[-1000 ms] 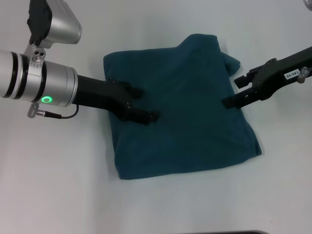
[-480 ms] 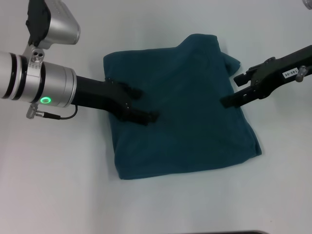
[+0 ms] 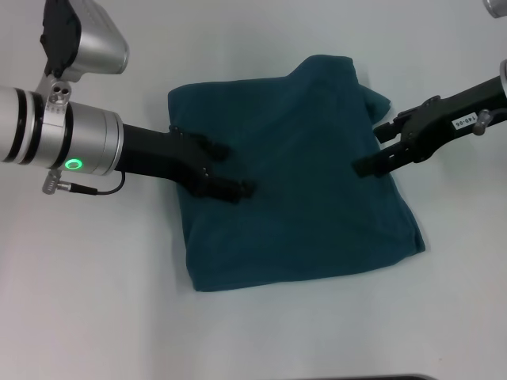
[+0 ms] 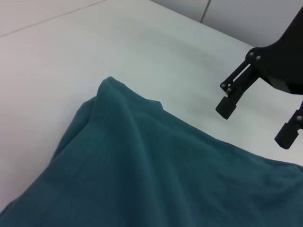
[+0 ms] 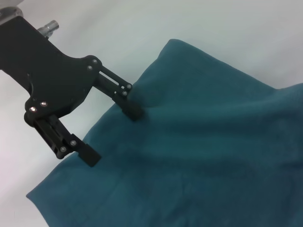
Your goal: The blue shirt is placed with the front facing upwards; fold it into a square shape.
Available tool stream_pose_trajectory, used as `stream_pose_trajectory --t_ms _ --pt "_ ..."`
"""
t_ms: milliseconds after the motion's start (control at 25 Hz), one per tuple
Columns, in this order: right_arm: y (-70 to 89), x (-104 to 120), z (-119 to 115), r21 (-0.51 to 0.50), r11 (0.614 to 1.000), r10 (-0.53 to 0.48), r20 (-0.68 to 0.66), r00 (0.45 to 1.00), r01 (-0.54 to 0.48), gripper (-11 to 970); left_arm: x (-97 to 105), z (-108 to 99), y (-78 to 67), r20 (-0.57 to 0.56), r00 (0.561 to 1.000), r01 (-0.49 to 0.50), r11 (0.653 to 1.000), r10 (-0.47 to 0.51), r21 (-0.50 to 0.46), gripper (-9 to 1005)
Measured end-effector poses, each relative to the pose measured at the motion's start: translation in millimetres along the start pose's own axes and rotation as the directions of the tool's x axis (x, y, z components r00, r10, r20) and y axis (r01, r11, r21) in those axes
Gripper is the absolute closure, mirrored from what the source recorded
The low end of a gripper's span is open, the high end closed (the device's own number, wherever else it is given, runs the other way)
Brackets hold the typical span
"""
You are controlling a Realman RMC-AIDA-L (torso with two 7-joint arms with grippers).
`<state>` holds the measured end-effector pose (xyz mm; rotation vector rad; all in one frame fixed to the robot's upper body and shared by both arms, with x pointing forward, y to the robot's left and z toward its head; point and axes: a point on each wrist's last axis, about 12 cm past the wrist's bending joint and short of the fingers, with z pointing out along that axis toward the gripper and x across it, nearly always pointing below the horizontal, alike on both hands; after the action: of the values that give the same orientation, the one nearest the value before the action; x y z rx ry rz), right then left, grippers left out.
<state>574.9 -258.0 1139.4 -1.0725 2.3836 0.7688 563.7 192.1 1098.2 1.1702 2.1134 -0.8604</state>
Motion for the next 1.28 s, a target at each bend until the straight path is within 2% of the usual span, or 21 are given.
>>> stream_pose_trajectory --t_ms 360,600,1280 --pt "0.4 -1.8 0.4 -0.005 1.0 -0.003 0.016 1.0 0.003 44 0.9 0.2 -0.3 0.004 1.0 0.005 1.0 -0.005 0.001 144" --pt "-1.1 -1.5 1.2 0.0 1.0 0.0 0.061 0.998 0.0 44 2.2 -2.6 -0.4 0.046 0.999 0.016 1.0 -0.016 0.001 148" --pt "-0.9 1.1 4.8 -0.015 1.0 0.004 0.062 0.998 -0.003 44 6.6 -2.9 -1.9 0.046 0.999 0.024 1.0 -0.024 0.008 153"
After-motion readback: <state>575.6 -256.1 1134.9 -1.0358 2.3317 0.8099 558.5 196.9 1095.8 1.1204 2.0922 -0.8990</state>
